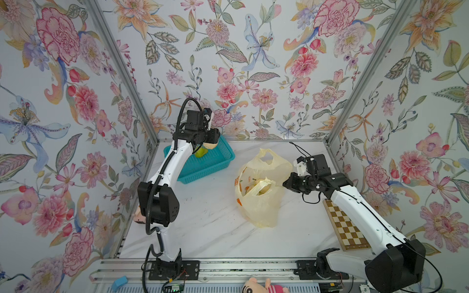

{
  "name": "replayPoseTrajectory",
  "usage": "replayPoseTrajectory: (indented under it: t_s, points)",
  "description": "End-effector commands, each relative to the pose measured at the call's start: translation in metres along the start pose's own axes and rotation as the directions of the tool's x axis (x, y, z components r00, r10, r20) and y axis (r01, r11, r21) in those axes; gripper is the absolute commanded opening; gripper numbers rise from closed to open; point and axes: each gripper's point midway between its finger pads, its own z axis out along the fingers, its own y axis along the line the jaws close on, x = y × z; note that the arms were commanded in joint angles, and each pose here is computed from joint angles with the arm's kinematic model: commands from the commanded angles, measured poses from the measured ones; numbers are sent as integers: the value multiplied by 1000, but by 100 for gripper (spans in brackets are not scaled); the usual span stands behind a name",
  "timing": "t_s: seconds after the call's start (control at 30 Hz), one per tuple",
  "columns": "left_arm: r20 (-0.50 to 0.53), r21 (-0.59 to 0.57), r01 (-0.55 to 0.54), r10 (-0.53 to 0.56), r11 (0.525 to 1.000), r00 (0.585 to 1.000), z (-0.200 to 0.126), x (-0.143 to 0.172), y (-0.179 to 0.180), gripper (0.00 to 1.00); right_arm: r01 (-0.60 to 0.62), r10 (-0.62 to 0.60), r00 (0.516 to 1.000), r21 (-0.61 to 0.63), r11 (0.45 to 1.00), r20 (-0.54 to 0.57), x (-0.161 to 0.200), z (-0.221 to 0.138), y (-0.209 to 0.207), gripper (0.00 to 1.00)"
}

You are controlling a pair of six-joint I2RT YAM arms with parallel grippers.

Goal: Place the pears into plastic bags & tie knots
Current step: Pick up the pear from the basket, then place the pear in the plastic bag.

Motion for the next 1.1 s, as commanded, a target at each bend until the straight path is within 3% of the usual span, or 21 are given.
replayPoseTrajectory:
  t_s: [0.0,0.2,0.37,0.5,0.7,0.83,0.9,1.07]
  points:
    - [81,145,-39,27,989,996,-23,-13,-58,48,18,-18,999,-20,1000,36,-9,-11,11,0]
    - [143,275,-130,94,953,985,-54,-17,-137,48,34,-31,997,-37,999,69,-14,-26,21,0]
    - [138,403,-227,187,887,973,-57,-2,-211,47,37,-35,996,-33,999,85,-14,-33,21,0]
    - [83,469,-307,305,828,949,-45,33,-257,48,39,-36,995,-34,999,88,-12,-36,21,0]
    - [-48,538,-380,477,753,878,-19,102,-289,48,38,-35,995,-25,999,95,-10,-37,17,0]
    - [-130,503,-446,575,741,808,6,139,-285,51,39,-37,995,-24,999,93,-9,-37,16,0]
    - [-172,420,-488,595,766,785,24,147,-268,54,35,-33,995,-21,999,92,-9,-36,14,0]
    - [-194,146,-557,576,818,794,50,127,-230,59,32,-31,996,-16,999,85,-8,-34,11,0]
